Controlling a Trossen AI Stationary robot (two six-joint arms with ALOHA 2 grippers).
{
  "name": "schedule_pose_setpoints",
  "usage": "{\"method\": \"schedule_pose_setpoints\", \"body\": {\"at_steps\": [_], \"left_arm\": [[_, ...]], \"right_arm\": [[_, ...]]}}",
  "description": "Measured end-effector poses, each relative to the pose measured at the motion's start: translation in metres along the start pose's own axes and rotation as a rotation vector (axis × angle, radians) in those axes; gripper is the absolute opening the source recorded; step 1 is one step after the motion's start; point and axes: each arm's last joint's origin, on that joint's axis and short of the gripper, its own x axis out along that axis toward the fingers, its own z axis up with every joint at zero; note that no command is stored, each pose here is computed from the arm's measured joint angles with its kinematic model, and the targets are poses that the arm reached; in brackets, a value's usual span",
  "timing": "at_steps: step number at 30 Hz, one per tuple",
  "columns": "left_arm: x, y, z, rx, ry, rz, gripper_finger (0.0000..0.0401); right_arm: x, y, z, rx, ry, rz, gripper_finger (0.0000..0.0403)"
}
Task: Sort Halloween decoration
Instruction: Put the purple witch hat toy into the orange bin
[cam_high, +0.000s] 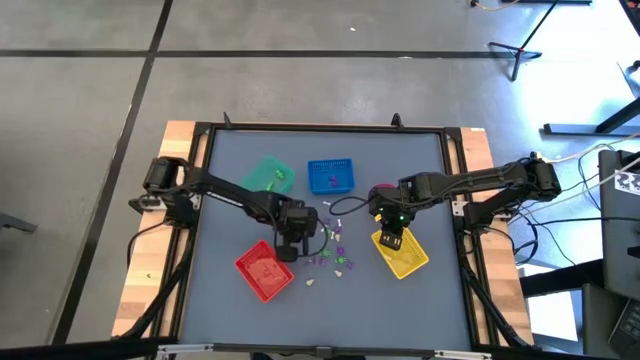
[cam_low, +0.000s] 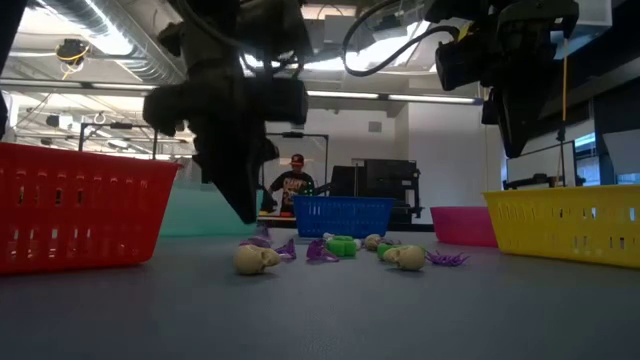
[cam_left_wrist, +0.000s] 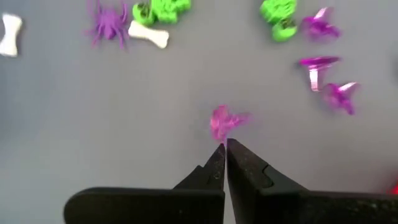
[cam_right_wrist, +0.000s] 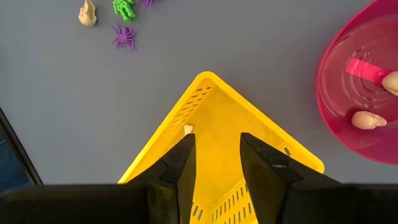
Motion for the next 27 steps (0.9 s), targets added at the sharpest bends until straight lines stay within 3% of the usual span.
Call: {"method": "schedule_pose_setpoints", "body": {"at_steps": [14,27], "left_arm": [[-0.016,-0.001,0.004,0.004,-0.066,-0.004,0.0004],[-0.013,-0.005,0.009,-0.007,-0.106,-0.011,0.0122]], "right_arm": [[0.000,0.000,0.000,0.000,0.000,0.000,0.0124],[0.000,0.000,0.000,0.000,0.000,0.000,0.0124]]}}
